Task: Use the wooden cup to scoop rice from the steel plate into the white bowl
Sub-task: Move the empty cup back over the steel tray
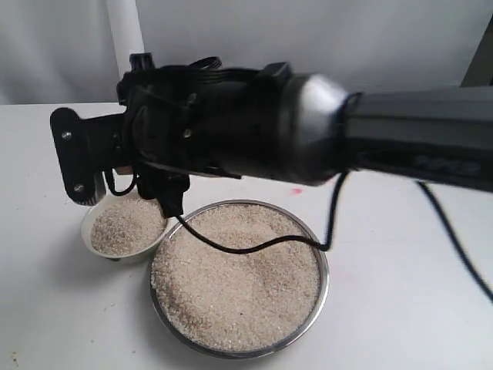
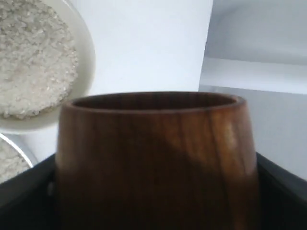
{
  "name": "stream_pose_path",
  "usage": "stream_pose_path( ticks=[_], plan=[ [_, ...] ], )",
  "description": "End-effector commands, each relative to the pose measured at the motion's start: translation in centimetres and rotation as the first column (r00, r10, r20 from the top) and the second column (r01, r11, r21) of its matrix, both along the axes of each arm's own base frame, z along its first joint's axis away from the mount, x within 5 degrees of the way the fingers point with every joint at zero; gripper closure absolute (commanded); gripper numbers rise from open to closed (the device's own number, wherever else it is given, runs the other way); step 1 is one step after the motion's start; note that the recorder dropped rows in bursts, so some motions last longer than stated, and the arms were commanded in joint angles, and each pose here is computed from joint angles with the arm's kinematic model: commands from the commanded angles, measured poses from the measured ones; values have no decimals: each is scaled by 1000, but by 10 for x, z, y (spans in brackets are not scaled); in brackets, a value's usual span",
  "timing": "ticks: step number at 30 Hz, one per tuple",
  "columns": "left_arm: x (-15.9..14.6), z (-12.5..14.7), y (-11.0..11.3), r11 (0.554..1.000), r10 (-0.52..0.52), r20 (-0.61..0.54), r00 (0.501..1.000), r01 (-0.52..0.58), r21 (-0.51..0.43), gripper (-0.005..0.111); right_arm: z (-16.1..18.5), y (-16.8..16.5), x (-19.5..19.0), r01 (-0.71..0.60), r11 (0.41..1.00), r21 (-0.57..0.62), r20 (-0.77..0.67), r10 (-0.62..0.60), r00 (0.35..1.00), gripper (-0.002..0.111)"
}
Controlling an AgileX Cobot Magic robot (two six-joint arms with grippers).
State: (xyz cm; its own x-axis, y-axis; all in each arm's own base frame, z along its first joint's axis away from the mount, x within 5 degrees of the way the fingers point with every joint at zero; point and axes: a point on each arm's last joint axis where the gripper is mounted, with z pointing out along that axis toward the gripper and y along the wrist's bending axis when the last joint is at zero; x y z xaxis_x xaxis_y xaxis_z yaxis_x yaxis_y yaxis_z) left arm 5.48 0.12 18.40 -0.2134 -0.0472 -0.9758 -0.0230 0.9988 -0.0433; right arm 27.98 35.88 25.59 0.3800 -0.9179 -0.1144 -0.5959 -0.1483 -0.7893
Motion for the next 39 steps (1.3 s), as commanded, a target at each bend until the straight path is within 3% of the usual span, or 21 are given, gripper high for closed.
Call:
stream_pose_path(
  ticks=[1,5,9,17,33,39],
  plan=[
    [0,3,0,1000,-4,19,1000,4,-7,107,17,-44,-19,63,998,24,-45,-62,997,108],
    [0,3,0,1000,-4,19,1000,4,-7,107,-15,-83,-13,163,977,-140,-96,-177,980,108],
    [0,3,0,1000,-4,19,1000,4,-7,107,-43,-94,-3,204,909,-362,-44,-235,971,108],
    [0,3,0,1000,-4,19,1000,4,-7,107,-83,-100,10,187,839,-511,-60,-252,966,108],
    [0,3,0,1000,-4,19,1000,4,-7,107,-120,-91,8,104,826,-554,-135,-212,968,108],
    [0,3,0,1000,-4,19,1000,4,-7,107,-125,-80,2,41,870,-491,-189,-153,970,108]
  ],
)
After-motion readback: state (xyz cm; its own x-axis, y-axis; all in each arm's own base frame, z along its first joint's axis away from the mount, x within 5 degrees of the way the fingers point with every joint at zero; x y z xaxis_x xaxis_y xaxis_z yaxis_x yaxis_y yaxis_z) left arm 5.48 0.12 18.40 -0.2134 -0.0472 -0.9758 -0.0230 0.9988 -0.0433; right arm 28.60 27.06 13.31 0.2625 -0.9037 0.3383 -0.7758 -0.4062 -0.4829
